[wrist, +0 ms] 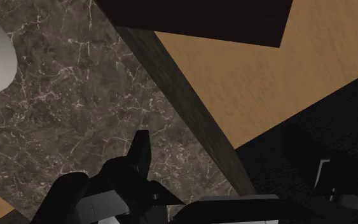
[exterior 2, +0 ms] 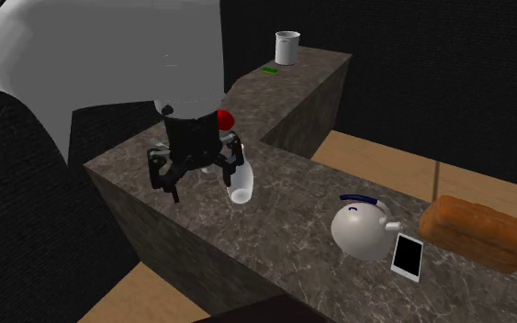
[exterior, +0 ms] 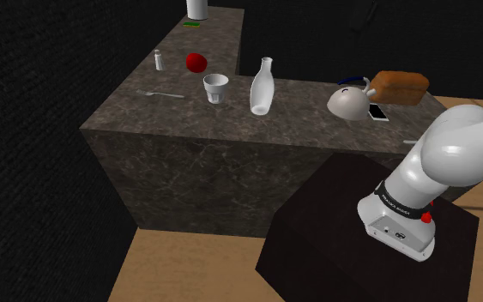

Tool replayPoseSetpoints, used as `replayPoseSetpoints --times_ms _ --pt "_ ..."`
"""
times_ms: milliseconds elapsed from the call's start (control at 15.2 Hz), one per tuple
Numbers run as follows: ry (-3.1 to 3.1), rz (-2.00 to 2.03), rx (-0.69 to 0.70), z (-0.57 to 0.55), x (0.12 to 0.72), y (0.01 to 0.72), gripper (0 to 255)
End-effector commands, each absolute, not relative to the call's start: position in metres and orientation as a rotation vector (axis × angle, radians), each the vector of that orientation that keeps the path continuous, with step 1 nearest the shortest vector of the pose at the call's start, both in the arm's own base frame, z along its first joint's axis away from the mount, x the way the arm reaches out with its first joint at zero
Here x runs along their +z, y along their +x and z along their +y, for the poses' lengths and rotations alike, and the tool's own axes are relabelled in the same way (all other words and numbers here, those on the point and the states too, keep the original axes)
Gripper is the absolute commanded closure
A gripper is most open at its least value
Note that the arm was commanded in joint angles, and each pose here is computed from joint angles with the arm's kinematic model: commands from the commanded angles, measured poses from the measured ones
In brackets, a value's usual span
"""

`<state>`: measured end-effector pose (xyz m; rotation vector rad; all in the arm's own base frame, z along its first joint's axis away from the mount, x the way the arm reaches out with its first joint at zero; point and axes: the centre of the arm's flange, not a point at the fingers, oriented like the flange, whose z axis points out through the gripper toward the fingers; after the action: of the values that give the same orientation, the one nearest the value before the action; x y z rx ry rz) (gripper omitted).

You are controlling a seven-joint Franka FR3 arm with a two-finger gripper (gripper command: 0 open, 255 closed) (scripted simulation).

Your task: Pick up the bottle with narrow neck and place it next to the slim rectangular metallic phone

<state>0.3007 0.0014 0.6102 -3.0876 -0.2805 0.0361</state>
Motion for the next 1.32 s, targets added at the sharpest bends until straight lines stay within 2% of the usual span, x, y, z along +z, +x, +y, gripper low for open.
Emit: replayPoseSetpoints --times_ms 0,1254 --pt "-3.088 -0.280 0.036 0.001 0.610 0.301 0" --pt "-3.113 -0.300 0.062 -0.073 0.512 0.519 0"
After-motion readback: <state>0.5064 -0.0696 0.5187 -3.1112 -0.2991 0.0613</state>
